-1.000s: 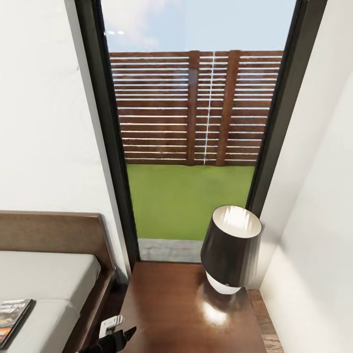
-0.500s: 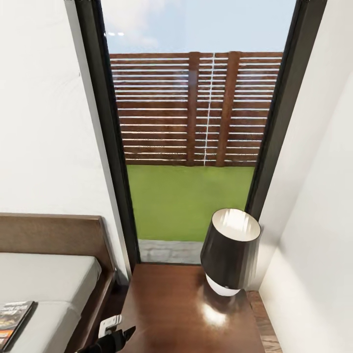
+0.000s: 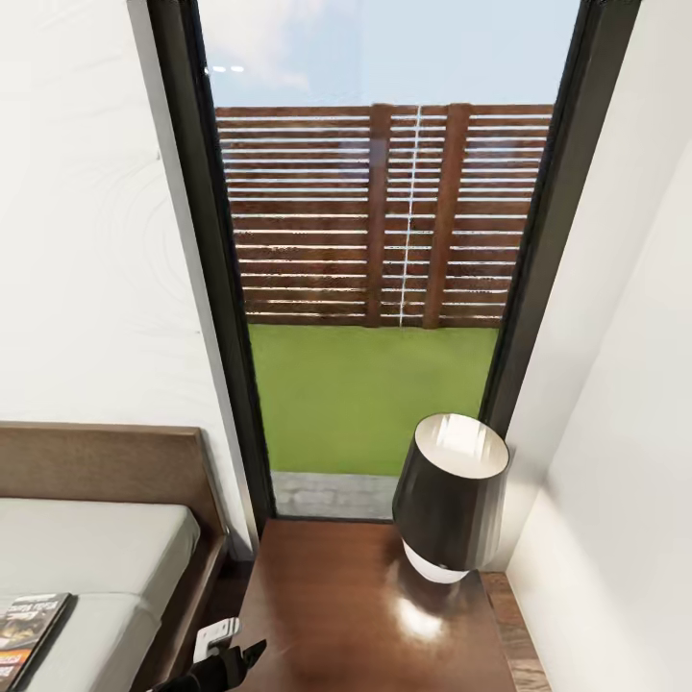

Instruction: In the bedroom, move the book from the bed onto either nightstand, and place the two sandals side by side next to the bed.

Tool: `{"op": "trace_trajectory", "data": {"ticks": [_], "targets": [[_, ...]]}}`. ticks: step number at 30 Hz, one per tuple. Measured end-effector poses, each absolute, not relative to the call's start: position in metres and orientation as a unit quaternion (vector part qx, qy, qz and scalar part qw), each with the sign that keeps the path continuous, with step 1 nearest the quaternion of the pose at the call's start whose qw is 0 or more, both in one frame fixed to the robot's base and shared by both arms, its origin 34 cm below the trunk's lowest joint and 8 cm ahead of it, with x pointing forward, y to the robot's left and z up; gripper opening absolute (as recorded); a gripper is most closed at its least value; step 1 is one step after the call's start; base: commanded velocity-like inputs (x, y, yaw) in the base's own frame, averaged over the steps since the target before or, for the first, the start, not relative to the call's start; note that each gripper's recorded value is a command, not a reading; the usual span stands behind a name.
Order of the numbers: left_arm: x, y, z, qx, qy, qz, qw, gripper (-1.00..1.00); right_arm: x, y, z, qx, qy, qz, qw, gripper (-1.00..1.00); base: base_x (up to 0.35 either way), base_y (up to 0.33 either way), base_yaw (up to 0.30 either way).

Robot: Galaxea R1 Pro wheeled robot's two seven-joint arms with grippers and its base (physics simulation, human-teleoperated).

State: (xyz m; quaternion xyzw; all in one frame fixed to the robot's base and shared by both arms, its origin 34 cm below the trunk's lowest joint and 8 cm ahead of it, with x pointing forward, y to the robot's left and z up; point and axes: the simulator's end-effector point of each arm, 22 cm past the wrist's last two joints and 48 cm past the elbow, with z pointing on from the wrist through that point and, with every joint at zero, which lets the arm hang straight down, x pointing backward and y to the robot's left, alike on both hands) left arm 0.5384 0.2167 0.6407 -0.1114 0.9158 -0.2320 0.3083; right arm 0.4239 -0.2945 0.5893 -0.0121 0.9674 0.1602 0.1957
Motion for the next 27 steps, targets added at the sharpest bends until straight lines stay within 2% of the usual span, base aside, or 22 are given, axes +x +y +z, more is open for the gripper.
{"op": "trace_trajectory", "data": {"ticks": [27], "targets": [[0.533,0.217,0.673,-0.111,0.916,-0.232,0.307,1.00,0.417,-0.294,0.622,-0.010,0.968,0.165,0.191,1.00,0.000,0.000,0.000]]}}
